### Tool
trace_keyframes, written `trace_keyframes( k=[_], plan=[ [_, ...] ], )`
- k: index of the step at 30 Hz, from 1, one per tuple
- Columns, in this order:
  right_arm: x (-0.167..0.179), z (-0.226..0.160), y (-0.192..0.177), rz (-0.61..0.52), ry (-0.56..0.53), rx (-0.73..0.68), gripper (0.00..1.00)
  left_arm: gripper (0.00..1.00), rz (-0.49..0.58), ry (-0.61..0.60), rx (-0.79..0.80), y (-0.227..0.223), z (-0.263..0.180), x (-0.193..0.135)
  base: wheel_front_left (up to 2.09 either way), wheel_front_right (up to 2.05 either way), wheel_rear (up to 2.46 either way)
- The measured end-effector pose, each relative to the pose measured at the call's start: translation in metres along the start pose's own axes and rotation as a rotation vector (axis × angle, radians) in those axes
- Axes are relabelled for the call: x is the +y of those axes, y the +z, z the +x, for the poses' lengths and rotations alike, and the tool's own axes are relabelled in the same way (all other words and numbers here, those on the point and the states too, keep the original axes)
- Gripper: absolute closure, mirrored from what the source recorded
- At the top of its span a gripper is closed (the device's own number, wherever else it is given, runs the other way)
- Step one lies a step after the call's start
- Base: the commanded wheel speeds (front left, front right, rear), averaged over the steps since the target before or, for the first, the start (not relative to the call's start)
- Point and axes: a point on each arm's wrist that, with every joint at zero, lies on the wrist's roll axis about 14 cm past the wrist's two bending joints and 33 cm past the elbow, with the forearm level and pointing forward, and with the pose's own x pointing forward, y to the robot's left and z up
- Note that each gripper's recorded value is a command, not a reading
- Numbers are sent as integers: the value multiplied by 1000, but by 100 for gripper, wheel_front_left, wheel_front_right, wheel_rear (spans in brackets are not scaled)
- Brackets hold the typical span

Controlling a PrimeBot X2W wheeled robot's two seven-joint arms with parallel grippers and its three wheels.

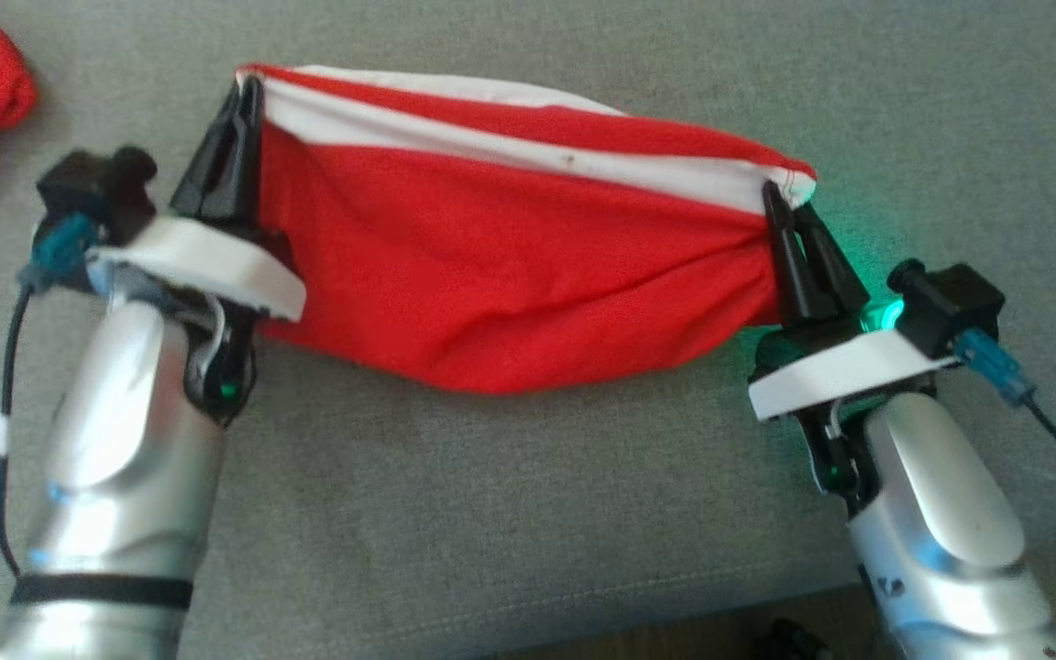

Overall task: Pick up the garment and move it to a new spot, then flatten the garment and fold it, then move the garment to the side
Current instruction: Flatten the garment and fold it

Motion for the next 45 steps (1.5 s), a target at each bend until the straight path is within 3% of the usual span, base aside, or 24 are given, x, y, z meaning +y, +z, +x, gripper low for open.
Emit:
trace_keyframes(
  k=[7,15,16,17,18,19,20,33,45],
  plan=[
    [-6,17,-9,16,-3,20,100,100,23,8,65,-23,28,11,0,0,0],
    [-2,19,-9,17,9,21,100,100,59,8,109,-32,29,12,0,0,0],
    [-1,18,-8,17,10,18,87,100,61,9,113,-32,28,11,0,0,0],
    [-1,18,-6,17,12,14,68,81,60,15,113,-32,27,10,0,0,0],
    [0,18,-5,17,12,9,68,81,59,17,111,-30,27,9,0,0,0],
    [0,18,-3,17,13,5,51,51,57,17,108,-28,26,8,0,0,0],
    [1,17,-1,16,13,-1,0,0,57,20,104,-26,25,6,0,0,0],
    [-3,-9,22,-8,-21,-57,0,0,26,56,108,-13,-13,-4,0,0,0],
    [-14,-36,53,-35,-72,-151,0,0,-37,76,386,-53,-54,-20,0,0,0]
  ],
)
